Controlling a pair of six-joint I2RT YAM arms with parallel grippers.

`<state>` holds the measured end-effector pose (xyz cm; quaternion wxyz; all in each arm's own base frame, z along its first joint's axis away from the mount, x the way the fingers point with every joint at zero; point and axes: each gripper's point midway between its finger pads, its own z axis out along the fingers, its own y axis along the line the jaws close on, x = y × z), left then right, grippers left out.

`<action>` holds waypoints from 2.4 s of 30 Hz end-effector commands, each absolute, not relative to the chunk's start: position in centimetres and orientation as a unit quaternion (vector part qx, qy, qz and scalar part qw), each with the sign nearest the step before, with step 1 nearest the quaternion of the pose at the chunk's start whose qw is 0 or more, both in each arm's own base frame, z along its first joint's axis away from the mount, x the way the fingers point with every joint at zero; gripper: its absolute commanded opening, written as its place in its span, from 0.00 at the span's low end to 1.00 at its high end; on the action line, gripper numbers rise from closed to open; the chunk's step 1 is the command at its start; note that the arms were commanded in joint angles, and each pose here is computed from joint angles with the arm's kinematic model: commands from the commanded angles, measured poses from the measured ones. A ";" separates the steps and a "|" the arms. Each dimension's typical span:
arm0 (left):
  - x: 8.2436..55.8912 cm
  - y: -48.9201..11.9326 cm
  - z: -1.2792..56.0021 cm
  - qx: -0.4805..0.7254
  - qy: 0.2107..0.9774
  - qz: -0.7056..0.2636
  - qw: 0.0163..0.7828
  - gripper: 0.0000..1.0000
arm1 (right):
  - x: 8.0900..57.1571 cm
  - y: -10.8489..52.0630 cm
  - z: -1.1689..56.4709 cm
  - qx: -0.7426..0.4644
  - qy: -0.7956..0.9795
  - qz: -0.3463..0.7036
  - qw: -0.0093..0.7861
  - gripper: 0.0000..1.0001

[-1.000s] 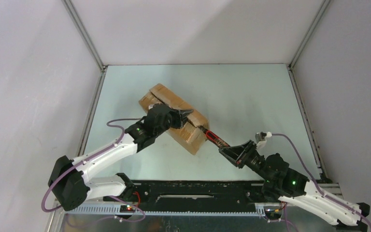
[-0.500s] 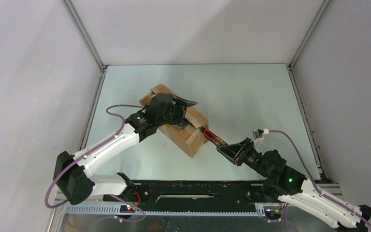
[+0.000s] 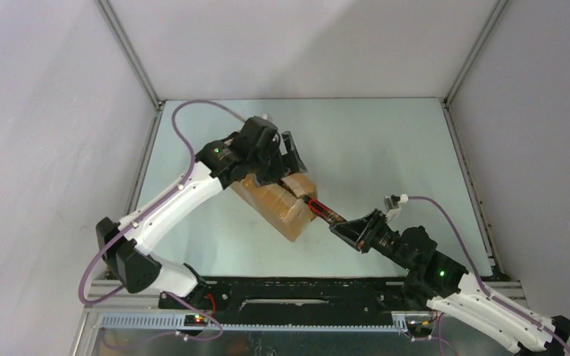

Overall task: Unpack the express box
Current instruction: Cut the express box at the center of the board.

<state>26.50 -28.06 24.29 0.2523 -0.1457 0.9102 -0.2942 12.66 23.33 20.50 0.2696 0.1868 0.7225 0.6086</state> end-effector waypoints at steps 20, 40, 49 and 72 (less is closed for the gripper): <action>21.4 -21.0 23.2 -0.134 0.913 -0.238 0.303 0.96 | 11.1 23.8 19.4 0.121 0.761 0.596 0.229 0.00; 27.1 -18.1 19.7 -0.305 0.858 -0.239 0.337 0.89 | 9.0 23.2 21.1 0.072 0.767 0.613 0.173 0.00; 27.1 -19.9 19.5 -0.279 0.871 -0.252 0.318 0.91 | 8.7 23.1 21.0 0.053 0.772 0.618 0.139 0.00; 22.1 -22.9 17.9 -0.294 0.926 -0.187 0.147 0.37 | 9.7 23.8 18.8 0.049 0.800 0.580 0.143 0.00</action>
